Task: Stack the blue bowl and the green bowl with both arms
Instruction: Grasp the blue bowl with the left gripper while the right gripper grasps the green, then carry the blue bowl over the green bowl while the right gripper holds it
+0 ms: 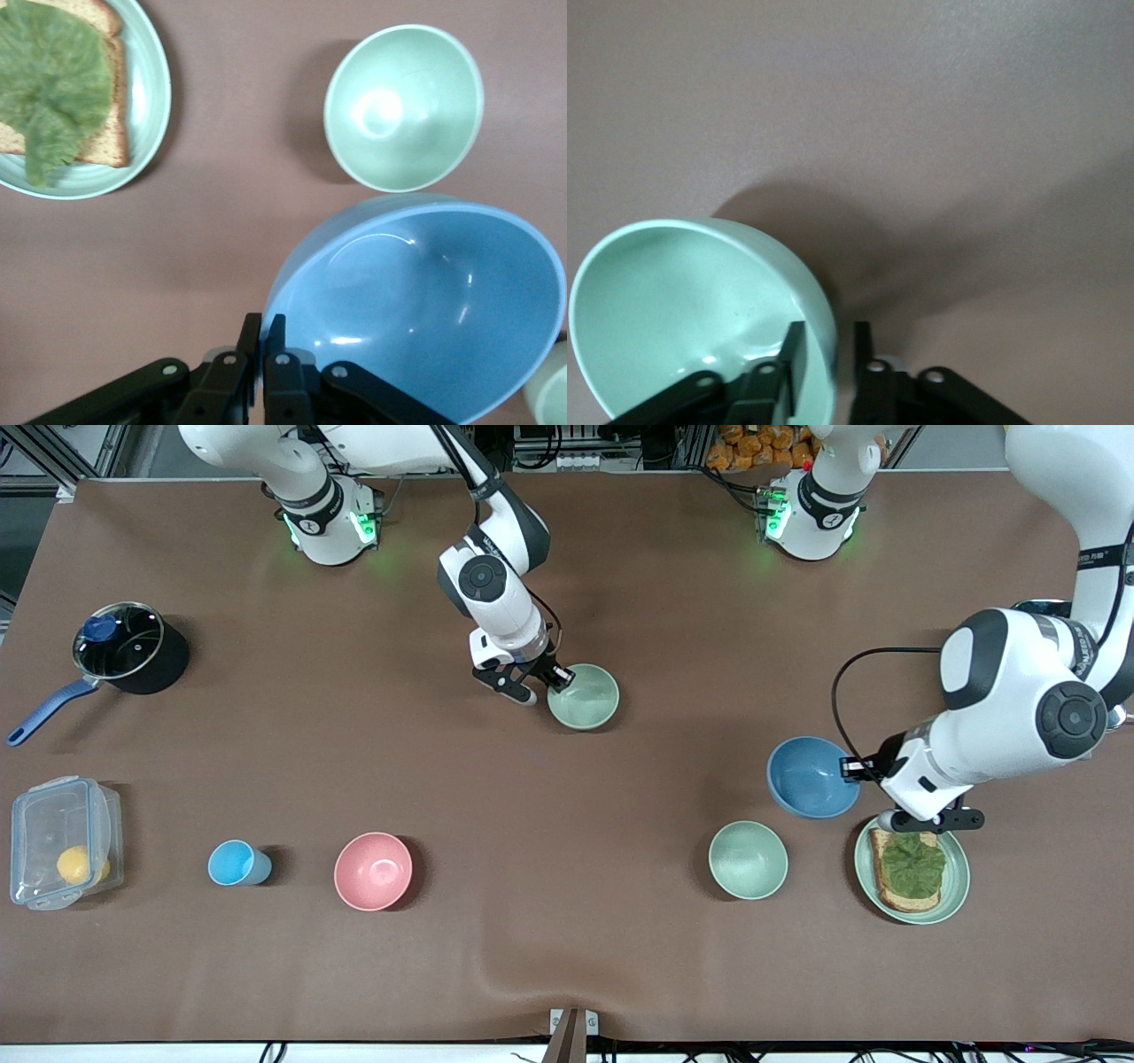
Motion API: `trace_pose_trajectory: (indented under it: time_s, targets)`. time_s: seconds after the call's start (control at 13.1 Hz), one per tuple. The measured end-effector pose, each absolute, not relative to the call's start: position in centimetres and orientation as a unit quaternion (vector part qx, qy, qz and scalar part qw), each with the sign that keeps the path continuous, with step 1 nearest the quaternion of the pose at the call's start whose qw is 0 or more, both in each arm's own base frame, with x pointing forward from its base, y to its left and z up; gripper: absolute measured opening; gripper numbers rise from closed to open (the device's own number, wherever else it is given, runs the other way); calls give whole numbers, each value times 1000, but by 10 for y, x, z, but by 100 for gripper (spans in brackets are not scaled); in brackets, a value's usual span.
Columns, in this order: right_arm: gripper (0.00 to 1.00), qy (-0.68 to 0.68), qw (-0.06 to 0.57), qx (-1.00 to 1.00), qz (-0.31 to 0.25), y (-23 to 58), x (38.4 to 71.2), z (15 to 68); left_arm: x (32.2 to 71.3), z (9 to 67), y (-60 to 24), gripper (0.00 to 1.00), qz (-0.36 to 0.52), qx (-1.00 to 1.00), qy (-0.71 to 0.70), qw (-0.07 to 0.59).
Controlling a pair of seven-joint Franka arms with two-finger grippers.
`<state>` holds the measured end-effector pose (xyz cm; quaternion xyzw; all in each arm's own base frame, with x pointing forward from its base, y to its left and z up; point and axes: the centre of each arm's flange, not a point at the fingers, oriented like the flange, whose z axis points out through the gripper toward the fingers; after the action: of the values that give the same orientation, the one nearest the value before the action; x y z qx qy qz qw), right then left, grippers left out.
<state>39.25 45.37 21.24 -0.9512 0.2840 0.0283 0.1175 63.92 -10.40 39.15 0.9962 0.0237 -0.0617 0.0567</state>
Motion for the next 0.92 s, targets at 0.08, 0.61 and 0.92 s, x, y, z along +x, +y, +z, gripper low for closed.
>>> trace_pose_trajectory:
  time_s: [0.08,0.61,0.92]
  targets:
    - [44,286,118,-951,28,454,394,213,639,398,-111,5,-59,996,27,58]
    - [100,355,115,-927,43,452,424,234,630,454,-137,5,-48,996,44,56]
    - [100,440,103,-889,74,415,470,243,614,467,-186,5,-60,994,71,61]
